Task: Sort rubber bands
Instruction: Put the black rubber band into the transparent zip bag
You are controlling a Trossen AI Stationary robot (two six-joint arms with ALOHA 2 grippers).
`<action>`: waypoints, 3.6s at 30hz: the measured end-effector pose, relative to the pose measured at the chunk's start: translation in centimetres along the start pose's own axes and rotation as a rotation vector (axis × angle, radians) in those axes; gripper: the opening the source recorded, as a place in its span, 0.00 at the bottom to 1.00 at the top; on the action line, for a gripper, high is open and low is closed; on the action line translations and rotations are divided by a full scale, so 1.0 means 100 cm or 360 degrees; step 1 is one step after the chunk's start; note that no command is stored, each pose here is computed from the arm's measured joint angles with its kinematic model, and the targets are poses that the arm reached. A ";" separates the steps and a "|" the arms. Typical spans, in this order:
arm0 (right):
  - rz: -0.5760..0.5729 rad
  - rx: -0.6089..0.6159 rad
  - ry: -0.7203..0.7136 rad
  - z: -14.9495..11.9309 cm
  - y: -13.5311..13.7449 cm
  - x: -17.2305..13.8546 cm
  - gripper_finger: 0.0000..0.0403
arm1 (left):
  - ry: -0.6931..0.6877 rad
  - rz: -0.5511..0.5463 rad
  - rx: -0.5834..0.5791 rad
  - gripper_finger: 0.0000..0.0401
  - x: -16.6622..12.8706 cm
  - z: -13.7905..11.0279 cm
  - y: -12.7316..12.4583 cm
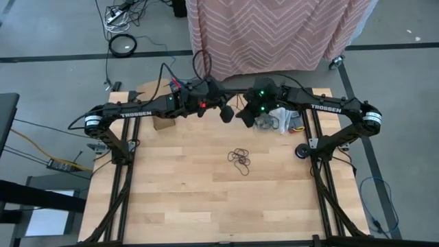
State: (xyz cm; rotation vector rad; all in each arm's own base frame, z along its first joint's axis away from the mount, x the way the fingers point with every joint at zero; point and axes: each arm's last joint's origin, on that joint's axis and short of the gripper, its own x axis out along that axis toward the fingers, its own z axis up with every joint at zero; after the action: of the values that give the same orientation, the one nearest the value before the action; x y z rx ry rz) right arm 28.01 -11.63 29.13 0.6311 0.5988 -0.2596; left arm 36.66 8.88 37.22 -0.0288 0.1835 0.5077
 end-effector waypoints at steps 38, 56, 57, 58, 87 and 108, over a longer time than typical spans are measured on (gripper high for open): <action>-0.0195 0.0010 0.0036 -0.002 -0.012 -0.003 0.00 | 0.0236 0.0203 0.0065 0.10 0.004 -0.015 0.017; -0.0222 -0.0028 0.0151 -0.008 -0.016 -0.004 0.00 | 0.0286 0.0178 0.0012 0.24 0.004 -0.019 0.017; -0.0249 -0.0031 0.0176 -0.010 -0.017 -0.004 0.00 | 0.0307 0.0181 -0.0002 0.24 0.003 -0.020 0.017; -0.0269 -0.0035 0.0200 -0.012 -0.018 -0.005 0.00 | 0.0337 0.0184 -0.0029 0.24 0.004 -0.023 0.017; -0.0339 -0.0049 0.0417 -0.034 -0.046 -0.004 0.00 | 0.1241 -0.0849 -0.0016 0.24 0.014 -0.127 -0.054; -0.0422 0.0054 0.0304 -0.040 -0.049 -0.038 0.00 | 0.1316 -0.0478 -0.0027 0.24 0.054 -0.241 -0.091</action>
State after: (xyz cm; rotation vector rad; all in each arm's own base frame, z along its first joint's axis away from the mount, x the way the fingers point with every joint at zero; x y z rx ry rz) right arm 21.21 -12.80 26.50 0.6132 0.8652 -0.4615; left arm 41.72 1.78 12.36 -0.2805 0.9692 0.1713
